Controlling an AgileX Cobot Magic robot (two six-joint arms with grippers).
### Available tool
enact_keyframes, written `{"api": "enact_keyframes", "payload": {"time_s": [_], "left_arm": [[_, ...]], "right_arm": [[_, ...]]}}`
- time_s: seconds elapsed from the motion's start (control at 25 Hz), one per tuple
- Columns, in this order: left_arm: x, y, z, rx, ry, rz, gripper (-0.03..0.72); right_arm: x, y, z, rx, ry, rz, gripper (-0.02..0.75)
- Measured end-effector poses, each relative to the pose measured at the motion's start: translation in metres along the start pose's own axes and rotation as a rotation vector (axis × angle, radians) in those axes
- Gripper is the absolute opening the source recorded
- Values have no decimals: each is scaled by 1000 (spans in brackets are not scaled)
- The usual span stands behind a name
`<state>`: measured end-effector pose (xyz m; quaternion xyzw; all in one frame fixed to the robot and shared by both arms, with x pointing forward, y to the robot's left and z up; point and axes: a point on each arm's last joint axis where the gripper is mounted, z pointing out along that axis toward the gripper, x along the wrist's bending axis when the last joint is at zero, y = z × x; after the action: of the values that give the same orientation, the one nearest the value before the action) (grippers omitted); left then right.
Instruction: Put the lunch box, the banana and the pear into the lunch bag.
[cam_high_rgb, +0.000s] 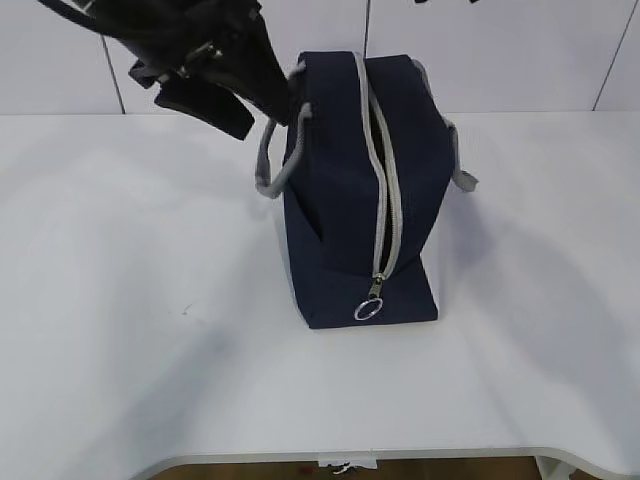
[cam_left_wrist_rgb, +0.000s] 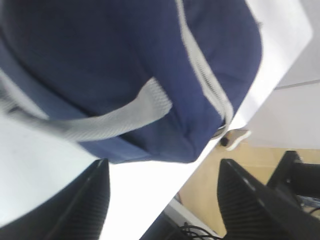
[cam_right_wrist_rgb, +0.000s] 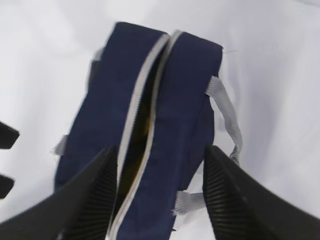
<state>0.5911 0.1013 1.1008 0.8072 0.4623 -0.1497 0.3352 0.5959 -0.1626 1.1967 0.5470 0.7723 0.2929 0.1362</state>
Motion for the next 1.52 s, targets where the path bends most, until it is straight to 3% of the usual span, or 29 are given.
{"api": "enact_keyframes", "payload": {"time_s": [0.28,0.32,0.44,0.6,0.92,1.08,1.52], "left_arm": [[0,-6,-18,9,160,28,469],[-14,-10,-29,-3,189,41,463],[-15,-11,-33,-3,216,53,460],[-29,-15,-50,-42,219,74,460],[-33,-17,-56,-55,222,78,454],[-33,-17,-56,-55,222,78,454],[-35,-17,-55,-57,198,71,438]], "right_arm": [[9,-6,-30,-47,65,-44,407],[9,-10,-29,-33,70,-45,405],[9,-28,-31,10,73,-54,404],[8,-54,-29,-52,78,-64,403],[9,-119,-6,-298,131,-197,403],[4,-137,15,-299,112,-167,403],[-3,-137,56,-234,94,-137,403]]}}
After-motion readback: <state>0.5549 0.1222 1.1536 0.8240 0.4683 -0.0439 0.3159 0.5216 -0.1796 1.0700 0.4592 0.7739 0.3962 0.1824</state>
